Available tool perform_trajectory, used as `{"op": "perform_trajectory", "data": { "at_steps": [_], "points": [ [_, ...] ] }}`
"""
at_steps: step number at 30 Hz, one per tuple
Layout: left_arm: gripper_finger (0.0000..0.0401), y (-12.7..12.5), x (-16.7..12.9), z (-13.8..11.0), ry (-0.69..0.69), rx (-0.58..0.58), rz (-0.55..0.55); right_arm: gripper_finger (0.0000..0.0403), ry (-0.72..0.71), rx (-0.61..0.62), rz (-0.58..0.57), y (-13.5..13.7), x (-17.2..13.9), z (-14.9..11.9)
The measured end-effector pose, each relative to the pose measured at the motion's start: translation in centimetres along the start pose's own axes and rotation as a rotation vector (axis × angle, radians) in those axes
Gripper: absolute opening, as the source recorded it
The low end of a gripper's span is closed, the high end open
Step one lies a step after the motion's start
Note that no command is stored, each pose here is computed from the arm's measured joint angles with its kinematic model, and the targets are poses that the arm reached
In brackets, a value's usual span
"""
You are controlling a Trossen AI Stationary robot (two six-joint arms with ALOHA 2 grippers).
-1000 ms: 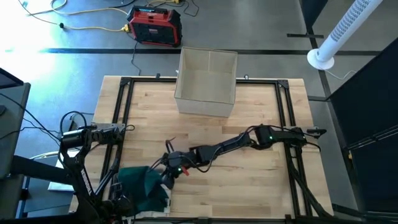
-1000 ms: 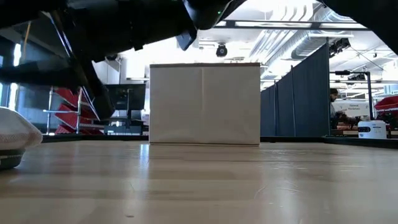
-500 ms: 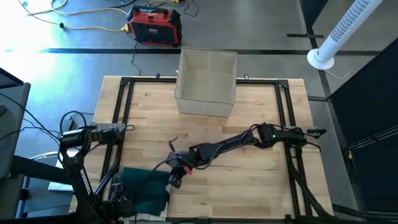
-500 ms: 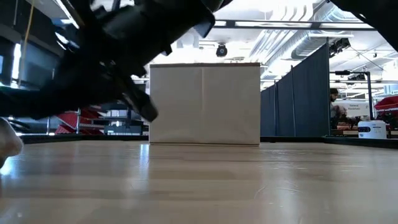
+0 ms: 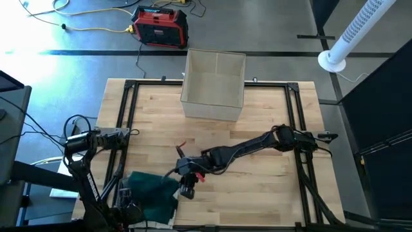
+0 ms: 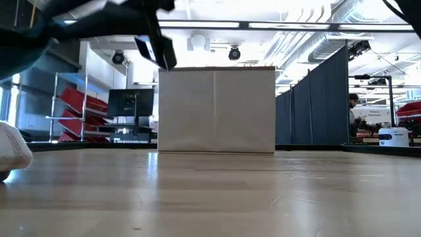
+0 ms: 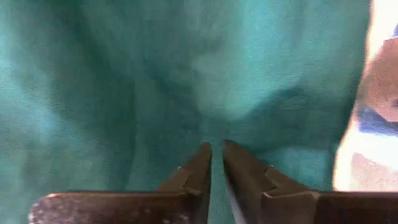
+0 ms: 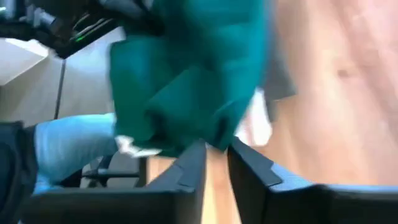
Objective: Fold towel
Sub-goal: Stack the folded green towel on top of the white checkered towel
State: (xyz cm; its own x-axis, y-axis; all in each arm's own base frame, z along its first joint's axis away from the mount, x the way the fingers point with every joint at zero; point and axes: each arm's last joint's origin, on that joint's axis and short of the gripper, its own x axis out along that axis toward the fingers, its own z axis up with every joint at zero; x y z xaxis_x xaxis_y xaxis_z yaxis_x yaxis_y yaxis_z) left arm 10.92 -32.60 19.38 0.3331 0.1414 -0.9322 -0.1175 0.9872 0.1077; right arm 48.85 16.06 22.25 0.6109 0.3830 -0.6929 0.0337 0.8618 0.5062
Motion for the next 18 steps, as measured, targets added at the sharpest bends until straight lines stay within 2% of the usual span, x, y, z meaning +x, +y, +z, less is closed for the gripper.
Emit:
{"op": "perform_trajectory", "data": {
  "at_steps": [6,11,15,18],
  "points": [
    [0.0088,-0.3,-3.8,1.3,-0.01,0.004,-0.008,0.015,-0.026,-0.086,-0.035,2.6,-1.3,-0.9],
    [0.0091,-1.1,-5.2,0.1,-0.05,-0.025,-0.074,0.0155,-0.115,-0.355,0.004,7.1,-0.5,-3.5],
    [0.0087,-1.8,-5.1,-1.6,-0.054,-0.074,-0.075,0.0155,-0.272,-0.552,-0.045,10.0,1.6,-5.8],
    [0.0082,-1.9,-4.6,-2.4,-0.061,-0.084,-0.035,0.0155,-0.428,-0.626,-0.034,11.0,3.8,-6.5]
  ]
}}
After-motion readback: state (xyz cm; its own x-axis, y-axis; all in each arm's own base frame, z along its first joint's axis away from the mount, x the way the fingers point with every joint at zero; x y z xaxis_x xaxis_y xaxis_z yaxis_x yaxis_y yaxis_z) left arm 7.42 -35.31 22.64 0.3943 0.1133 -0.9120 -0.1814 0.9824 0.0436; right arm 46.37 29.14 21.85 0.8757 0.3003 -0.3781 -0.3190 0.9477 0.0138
